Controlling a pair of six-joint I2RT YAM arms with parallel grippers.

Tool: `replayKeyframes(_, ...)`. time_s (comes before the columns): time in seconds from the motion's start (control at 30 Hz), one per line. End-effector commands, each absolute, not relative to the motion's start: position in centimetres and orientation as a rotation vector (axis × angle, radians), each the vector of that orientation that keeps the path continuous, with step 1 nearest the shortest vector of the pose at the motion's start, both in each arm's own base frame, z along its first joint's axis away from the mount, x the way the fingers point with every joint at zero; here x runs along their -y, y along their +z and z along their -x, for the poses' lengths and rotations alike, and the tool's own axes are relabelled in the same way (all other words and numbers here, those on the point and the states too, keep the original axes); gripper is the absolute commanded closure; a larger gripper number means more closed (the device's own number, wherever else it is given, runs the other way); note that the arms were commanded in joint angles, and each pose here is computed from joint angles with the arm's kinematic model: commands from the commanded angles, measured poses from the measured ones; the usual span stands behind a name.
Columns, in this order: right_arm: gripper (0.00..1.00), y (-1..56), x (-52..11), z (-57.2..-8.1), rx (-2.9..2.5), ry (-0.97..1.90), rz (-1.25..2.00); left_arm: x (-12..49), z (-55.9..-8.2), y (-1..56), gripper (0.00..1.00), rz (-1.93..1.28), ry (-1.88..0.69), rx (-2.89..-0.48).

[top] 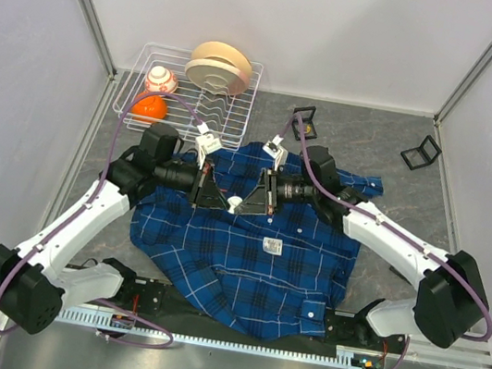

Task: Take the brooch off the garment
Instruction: Close the brooch securely.

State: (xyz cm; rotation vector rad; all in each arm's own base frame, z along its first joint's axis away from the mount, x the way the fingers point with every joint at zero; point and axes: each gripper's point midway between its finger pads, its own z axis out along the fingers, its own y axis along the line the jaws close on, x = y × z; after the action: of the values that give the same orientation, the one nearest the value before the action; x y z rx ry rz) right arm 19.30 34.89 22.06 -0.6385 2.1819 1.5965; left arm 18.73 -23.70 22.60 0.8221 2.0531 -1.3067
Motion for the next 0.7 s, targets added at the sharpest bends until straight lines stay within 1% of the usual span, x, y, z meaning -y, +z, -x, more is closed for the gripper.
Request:
replayKeyframes(0.0, 0.94, 24.0, -36.0, -22.3, -2.167, 1.551, 0.457, 24.8, -16.4, 25.6, 0.98, -0.972, -1.371, -1.903)
replayKeyframes(0.23, 0.98, 23.5, -36.1, -23.2, -2.231, 1.543, 0.304, 24.9, -16.1, 25.8, 0.98, -0.980, -1.357, -1.894)
replayKeyframes(0.37, 0.97, 24.2, -36.1, -23.8, -2.192, 1.568, 0.209, 24.9, -16.0, 25.8, 0.98, -0.970, -1.359, -1.902)
replayKeyframes(0.53, 0.97, 25.4, -36.0, -24.1, -2.117, 1.668, 0.052, 24.8, -15.6, 25.4, 0.98, -0.936, -1.366, -1.902)
replayKeyframes(0.67, 0.97, 25.3, -35.8, -24.4, -2.102, 1.694, -0.038, 24.9, -15.5, 25.2, 0.98, -0.905, -1.383, -1.902)
